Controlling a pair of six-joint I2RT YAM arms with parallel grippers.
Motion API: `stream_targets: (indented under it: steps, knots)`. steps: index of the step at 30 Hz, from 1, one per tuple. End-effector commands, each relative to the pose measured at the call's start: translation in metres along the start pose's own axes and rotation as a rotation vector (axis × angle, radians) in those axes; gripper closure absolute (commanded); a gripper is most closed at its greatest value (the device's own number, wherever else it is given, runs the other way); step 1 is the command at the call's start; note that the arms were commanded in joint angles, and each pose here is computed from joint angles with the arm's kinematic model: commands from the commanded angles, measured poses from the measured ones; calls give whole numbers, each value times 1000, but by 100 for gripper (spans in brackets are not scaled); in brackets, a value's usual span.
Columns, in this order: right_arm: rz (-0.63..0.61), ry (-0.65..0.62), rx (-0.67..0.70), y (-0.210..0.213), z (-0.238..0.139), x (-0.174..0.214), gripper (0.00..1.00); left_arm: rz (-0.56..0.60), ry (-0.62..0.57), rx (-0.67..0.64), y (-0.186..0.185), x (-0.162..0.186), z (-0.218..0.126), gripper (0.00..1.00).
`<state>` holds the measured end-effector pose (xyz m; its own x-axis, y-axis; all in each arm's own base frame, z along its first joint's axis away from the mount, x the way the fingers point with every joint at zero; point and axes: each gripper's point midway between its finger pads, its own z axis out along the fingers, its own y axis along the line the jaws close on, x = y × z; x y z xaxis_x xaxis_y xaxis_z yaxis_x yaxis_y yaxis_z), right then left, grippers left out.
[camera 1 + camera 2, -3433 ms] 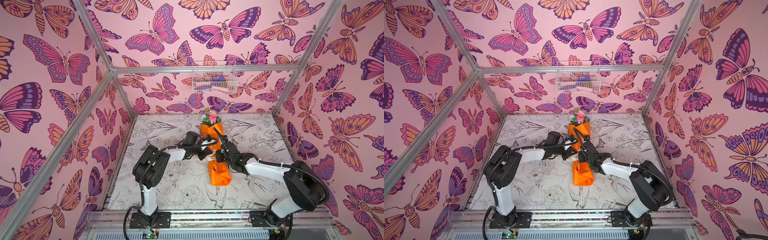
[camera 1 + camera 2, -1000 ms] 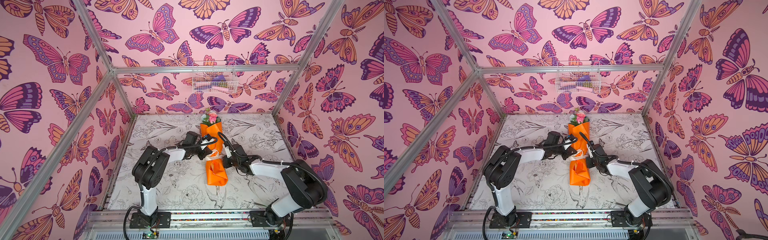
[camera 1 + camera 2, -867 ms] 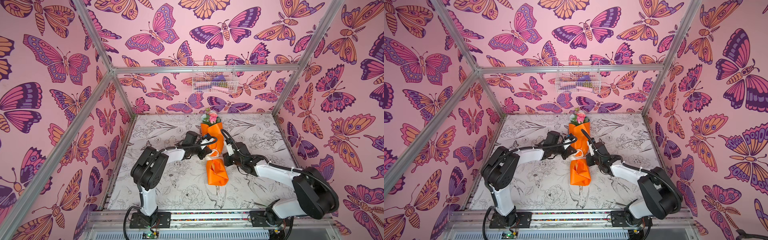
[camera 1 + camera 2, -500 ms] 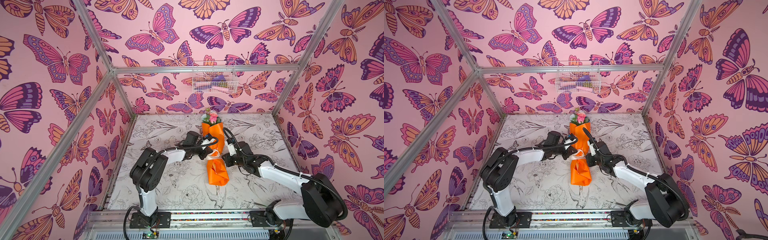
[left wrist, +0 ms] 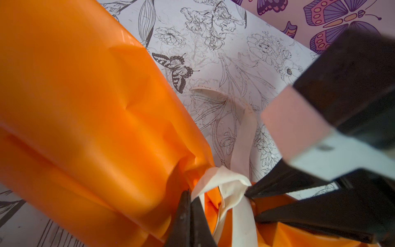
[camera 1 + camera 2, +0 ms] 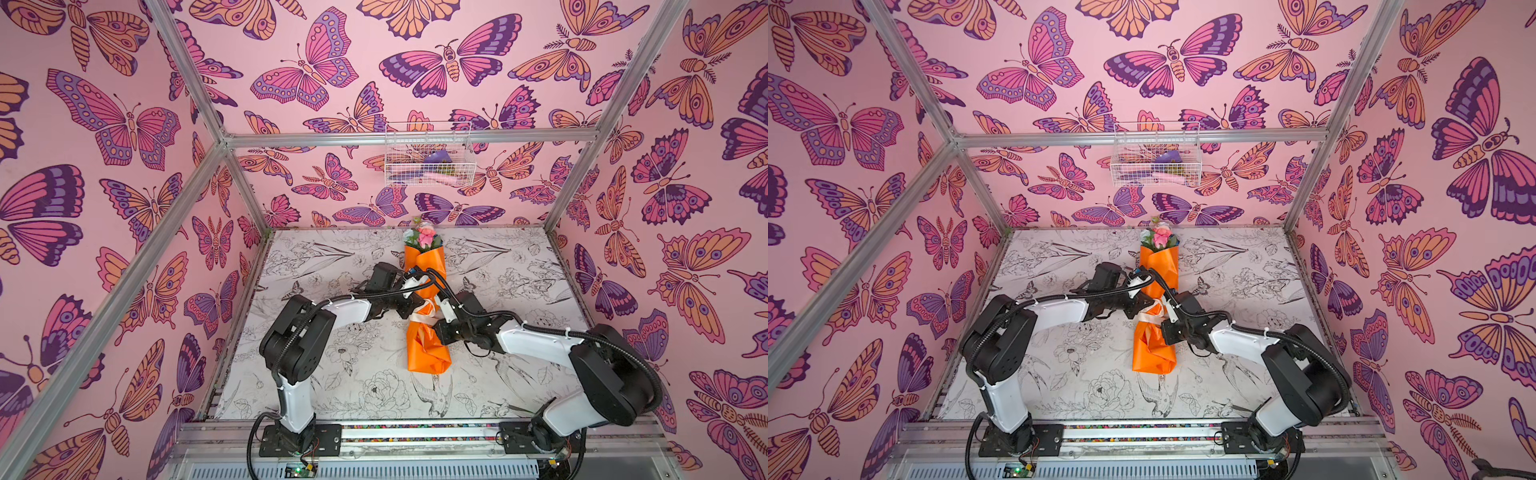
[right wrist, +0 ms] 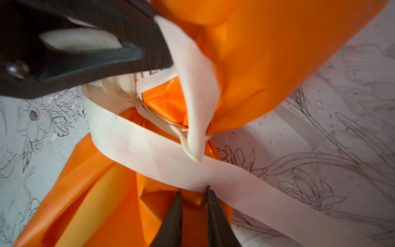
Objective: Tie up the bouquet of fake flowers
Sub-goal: 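Tighten the ribbon loop with the right gripper against the left-held knot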
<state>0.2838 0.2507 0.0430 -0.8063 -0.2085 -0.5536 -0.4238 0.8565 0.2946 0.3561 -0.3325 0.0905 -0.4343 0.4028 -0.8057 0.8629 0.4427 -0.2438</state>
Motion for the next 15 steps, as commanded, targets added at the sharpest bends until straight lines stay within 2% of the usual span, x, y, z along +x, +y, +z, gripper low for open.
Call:
stream_targets:
  steps: [1,5,10,15]
  knots:
    - [-3,72,61,-1,14,17,77,-22,9,-11,0,9,1,100]
    - [7,96,96,-4,13,23,77,-22,8,-32,3,12,-1,100]
    - [-19,9,131,-3,-20,-3,77,-11,3,-25,0,12,-3,100]
    - [-41,-75,155,-11,-50,-21,64,-5,0,-18,0,11,-3,100]
